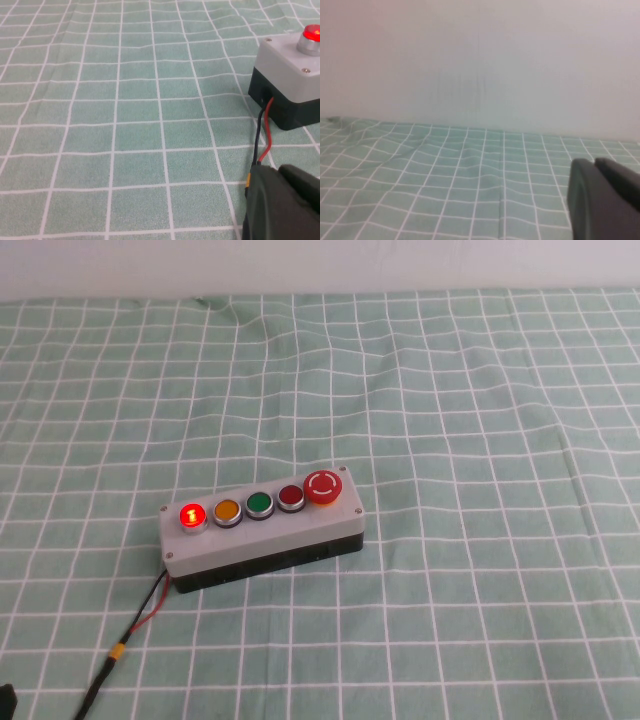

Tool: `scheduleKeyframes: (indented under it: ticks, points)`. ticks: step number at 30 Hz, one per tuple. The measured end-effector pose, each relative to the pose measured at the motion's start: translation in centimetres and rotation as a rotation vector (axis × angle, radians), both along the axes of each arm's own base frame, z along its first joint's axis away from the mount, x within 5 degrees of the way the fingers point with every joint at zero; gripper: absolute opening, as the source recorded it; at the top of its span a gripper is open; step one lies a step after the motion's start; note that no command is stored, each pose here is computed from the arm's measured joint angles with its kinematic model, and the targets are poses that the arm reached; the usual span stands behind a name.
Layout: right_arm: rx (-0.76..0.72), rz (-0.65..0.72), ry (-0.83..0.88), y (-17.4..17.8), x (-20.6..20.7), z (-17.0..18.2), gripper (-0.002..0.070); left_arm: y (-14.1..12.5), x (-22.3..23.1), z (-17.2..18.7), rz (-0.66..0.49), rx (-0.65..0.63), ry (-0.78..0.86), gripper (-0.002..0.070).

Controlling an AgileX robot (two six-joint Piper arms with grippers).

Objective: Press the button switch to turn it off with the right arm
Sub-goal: Press the button to turn off

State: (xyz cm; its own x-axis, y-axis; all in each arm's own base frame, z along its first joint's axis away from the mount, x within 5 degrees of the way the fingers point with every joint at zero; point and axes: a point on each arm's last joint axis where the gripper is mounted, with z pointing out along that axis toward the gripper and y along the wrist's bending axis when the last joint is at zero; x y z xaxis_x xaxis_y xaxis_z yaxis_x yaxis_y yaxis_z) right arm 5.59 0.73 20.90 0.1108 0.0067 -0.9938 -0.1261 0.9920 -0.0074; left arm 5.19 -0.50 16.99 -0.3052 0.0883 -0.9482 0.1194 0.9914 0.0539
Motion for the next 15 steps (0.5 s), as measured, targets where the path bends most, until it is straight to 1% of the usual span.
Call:
scheduleKeyframes:
  ticks: [4,7,11,15]
  points:
    - [0.003,0.003,-0.026,0.0,0.0,0.2,-0.0016,0.0,0.0,0.0,0.000,0.000,0.000,-0.0004]
    - [0.010,0.010,-0.090,0.1,-0.1,0.8,-0.0016,0.0,0.0,0.0,0.000,0.000,0.000,-0.0004]
    - [0.031,0.029,-0.267,0.2,-0.6,2.4,-0.0016,0.0,0.0,0.0,0.000,0.000,0.000,-0.0004]
    - [0.064,0.058,-0.526,0.3,-1.8,4.4,-0.0016,0.0,0.0,0.0,0.000,0.000,0.000,-0.0004]
